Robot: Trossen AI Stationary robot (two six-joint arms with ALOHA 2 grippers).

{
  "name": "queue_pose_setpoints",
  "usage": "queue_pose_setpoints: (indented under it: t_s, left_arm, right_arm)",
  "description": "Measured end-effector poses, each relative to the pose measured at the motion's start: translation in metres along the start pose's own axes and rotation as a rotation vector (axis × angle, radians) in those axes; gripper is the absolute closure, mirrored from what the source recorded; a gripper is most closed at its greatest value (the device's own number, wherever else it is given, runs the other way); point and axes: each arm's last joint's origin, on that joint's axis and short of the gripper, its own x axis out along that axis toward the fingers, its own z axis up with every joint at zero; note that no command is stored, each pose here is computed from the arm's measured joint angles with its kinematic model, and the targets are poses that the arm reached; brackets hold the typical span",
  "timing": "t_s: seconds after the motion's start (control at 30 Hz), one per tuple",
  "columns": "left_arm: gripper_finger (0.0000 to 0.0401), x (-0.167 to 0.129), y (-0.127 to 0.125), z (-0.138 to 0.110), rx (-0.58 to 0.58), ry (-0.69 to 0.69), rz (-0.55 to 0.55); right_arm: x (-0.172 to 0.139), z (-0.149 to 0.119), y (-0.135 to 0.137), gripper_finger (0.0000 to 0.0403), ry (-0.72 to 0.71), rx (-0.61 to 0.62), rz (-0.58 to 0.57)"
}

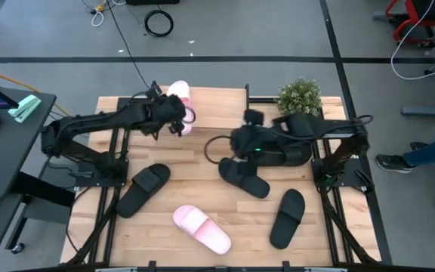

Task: Pick and place slides into the shelf
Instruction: Put the pink slide on the shelf

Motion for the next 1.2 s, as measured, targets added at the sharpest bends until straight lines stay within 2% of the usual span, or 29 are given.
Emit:
queue_pose_setpoints:
  t_s: [0.17, 0.27, 0.33, 0.63, 0.77, 0.83, 0.93, 1.1, 1.2]
  left_arm:
    - [0.0227, 0.032, 0.01, 0.004, 0.036, 0.04, 0.013]
    - [0.0231, 0.045, 0.012, 0.004, 0.028, 0.048, -0.05]
    - [0.0233, 0.051, 0.012, 0.004, 0.006, 0.041, -0.092]
    - [0.0241, 0.069, 0.013, 0.006, 0.014, 0.054, -0.081]
    - [0.0282, 0.072, 0.016, 0.005, 0.004, 0.061, -0.073]
    - [0.0319, 0.071, 0.016, 0.005, 0.013, 0.06, -0.073]
    - [0.038, 0.066, 0.015, 0.004, 0.094, 0.062, -0.069]
    - [0.0379, 0.057, 0.015, -0.001, 0.213, 0.122, 0.009]
    - [0.0388, 0.055, 0.016, -0.008, 0.227, 0.184, 0.023]
  right_arm:
    - [-0.024, -0.004, -0.007, 0.0249, -0.057, 0.012, -0.056]
    - [-0.031, -0.005, -0.011, 0.0249, -0.07, 0.018, -0.056]
    - [-0.033, -0.006, -0.012, 0.0249, -0.073, 0.019, -0.06]
    - [-0.028, -0.009, -0.01, 0.0249, -0.039, 0.001, -0.069]
    - [-0.019, -0.013, -0.006, 0.0249, -0.003, -0.017, -0.073]
    - [-0.015, -0.016, -0.005, 0.0249, 0.014, -0.011, -0.076]
    - [-0.008, -0.02, -0.002, 0.0249, 0.042, -0.019, -0.08]
    - [0.002, -0.026, 0.002, 0.0249, 0.082, -0.029, -0.087]
    - [0.007, -0.03, 0.004, 0.0249, 0.103, -0.029, -0.091]
